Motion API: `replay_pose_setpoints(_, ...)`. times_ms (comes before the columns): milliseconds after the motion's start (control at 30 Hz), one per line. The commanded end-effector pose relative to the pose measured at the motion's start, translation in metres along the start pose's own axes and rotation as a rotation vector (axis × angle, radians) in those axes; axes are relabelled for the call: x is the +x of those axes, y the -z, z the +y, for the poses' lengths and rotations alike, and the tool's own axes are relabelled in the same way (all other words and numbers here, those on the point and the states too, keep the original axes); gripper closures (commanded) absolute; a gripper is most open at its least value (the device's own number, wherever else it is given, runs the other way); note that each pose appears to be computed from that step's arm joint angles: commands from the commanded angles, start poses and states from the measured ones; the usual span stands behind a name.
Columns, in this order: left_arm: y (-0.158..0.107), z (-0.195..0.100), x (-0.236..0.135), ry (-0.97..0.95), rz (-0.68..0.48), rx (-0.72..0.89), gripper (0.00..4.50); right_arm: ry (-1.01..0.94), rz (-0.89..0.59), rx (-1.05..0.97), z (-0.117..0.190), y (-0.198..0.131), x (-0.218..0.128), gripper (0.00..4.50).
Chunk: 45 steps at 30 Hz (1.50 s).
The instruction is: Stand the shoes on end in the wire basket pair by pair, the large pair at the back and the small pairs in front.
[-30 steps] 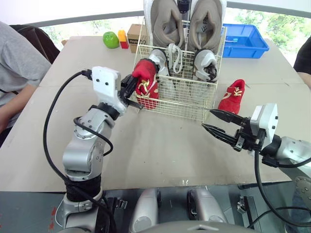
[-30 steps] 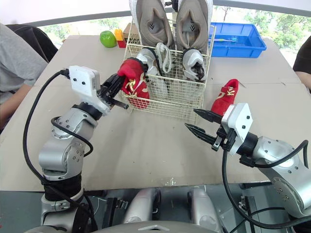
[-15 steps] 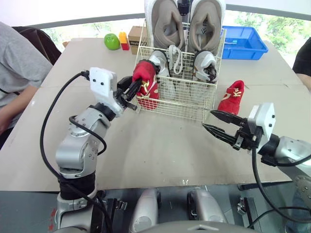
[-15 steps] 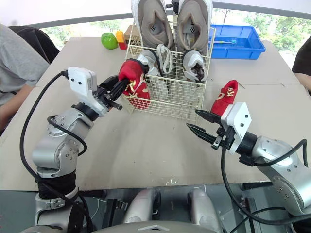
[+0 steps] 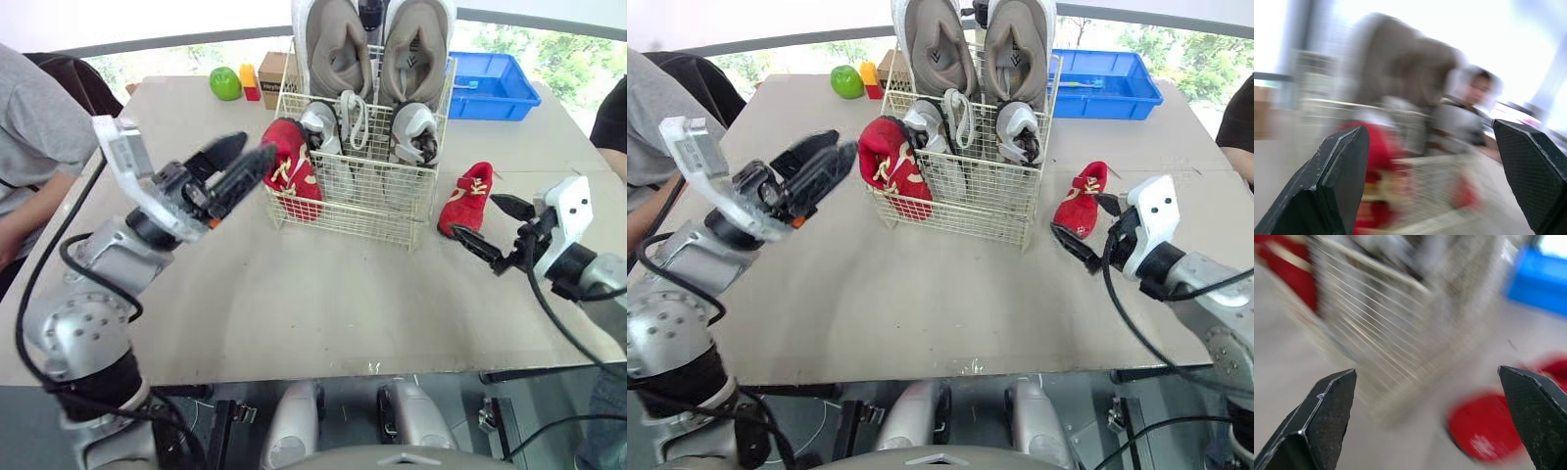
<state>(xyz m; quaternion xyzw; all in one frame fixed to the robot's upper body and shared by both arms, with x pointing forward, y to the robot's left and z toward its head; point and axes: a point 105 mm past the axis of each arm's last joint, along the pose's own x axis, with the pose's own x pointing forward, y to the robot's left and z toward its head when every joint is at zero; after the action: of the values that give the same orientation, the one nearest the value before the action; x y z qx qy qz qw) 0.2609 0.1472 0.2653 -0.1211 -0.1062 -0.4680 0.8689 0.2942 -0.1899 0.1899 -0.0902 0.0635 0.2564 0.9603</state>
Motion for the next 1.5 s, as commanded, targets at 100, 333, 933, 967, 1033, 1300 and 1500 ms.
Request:
replay_pose_setpoints(100, 0.029, -0.043, 0.012, 0.204, 0.147, 0.046, 0.21, 0.138, 0.198, 0.096, -0.045, 0.009, 0.018, 0.03)
replay_pose_setpoints(333, 0.048, -0.053, 0.01, 0.259, 0.236, 0.085, 0.21, 0.178, 0.263, 0.248, -0.069, 0.015, 0.046, 0.03)
replay_pose_setpoints(933, 0.061, -0.051, 0.009, 0.25, 0.275, 0.163, 0.21, 0.204, 0.25, 0.297, -0.095, 0.011, 0.058, 4.44)
replay_pose_setpoints(967, 0.061, -0.05, 0.01, 0.249, 0.276, 0.163, 0.21, 0.199, 0.219, 0.28, -0.092, 0.005, 0.051, 4.44)
replay_pose_setpoints(1033, 0.064, -0.05, 0.012, 0.256, 0.284, 0.167, 0.21, 0.168, 0.132, 0.214, -0.078, -0.012, 0.03, 4.44)
replay_pose_setpoints(1300, 0.061, -0.026, 0.015, 0.125, 0.17, 0.111, 0.21, -0.025, -0.517, -0.045, 0.059, -0.091, -0.029, 4.44)
replay_pose_setpoints(1500, 0.055, -0.018, 0.005, 0.019, 0.075, 0.195, 0.21, 0.125, -0.79, -0.112, 0.081, -0.112, -0.006, 4.44)
